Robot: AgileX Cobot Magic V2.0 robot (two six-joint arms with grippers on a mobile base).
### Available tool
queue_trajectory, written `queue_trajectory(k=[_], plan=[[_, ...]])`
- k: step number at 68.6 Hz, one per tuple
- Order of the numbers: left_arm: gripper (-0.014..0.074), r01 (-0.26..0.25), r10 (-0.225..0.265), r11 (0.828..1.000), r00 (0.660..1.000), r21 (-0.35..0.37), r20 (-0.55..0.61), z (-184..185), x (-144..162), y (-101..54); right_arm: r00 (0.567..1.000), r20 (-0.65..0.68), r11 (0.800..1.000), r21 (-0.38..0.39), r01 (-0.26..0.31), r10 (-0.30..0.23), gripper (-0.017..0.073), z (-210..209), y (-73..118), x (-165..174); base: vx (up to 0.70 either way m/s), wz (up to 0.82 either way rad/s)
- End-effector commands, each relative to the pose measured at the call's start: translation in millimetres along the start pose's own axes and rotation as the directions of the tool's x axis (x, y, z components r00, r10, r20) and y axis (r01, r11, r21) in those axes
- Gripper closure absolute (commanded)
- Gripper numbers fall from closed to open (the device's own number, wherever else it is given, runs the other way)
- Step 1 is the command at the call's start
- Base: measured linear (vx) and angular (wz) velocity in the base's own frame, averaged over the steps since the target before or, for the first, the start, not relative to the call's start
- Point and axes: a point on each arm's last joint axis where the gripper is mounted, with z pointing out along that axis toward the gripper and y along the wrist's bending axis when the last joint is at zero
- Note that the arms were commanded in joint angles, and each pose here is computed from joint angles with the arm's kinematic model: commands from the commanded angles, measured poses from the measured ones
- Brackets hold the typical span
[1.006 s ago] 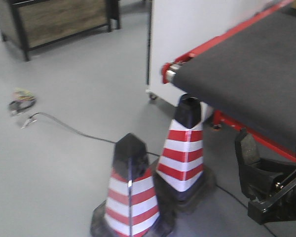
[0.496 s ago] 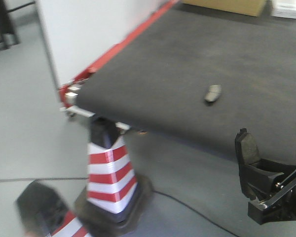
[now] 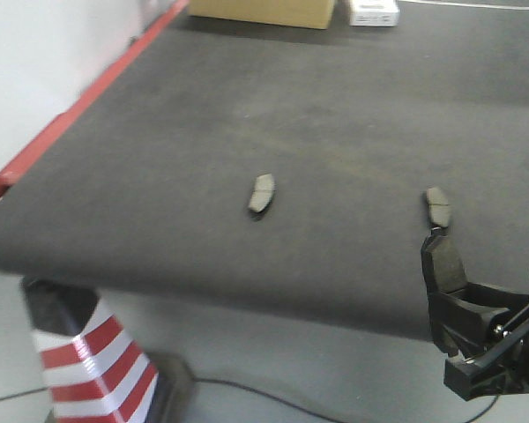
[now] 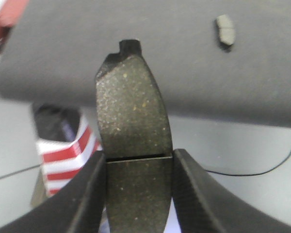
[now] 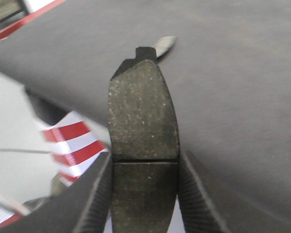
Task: Move and align brake pads A on conveyor
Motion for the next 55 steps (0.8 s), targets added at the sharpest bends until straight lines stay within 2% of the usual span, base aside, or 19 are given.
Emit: queue_trajectory(k=[1, 35, 55], plan=[[0.0501, -0.008, 0.005, 0.999, 0.995, 0.031, 0.104, -6.1, -13.8, -3.8, 0.992, 0.127, 1.000, -0.006, 0.010, -0.009, 0.0531, -4.6, 1.5, -19.0, 0.23, -0.38], [0.0501, -0.008, 0.005, 0.999, 0.995, 0.031, 0.104, -6.1, -13.8, -3.8, 0.992, 0.127, 1.000, -0.006, 0.010, -0.009, 0.0531, -4.6, 1.5, -19.0, 0.24, -0.35], [0.0501, -0.008, 0.005, 0.999, 0.995, 0.031, 0.104, -6.1, -13.8, -3.8, 0.992, 0.127, 1.000, -0.006, 0.010, -0.009, 0.0531, -4.6, 1.5, -19.0, 0.24, -0.18]])
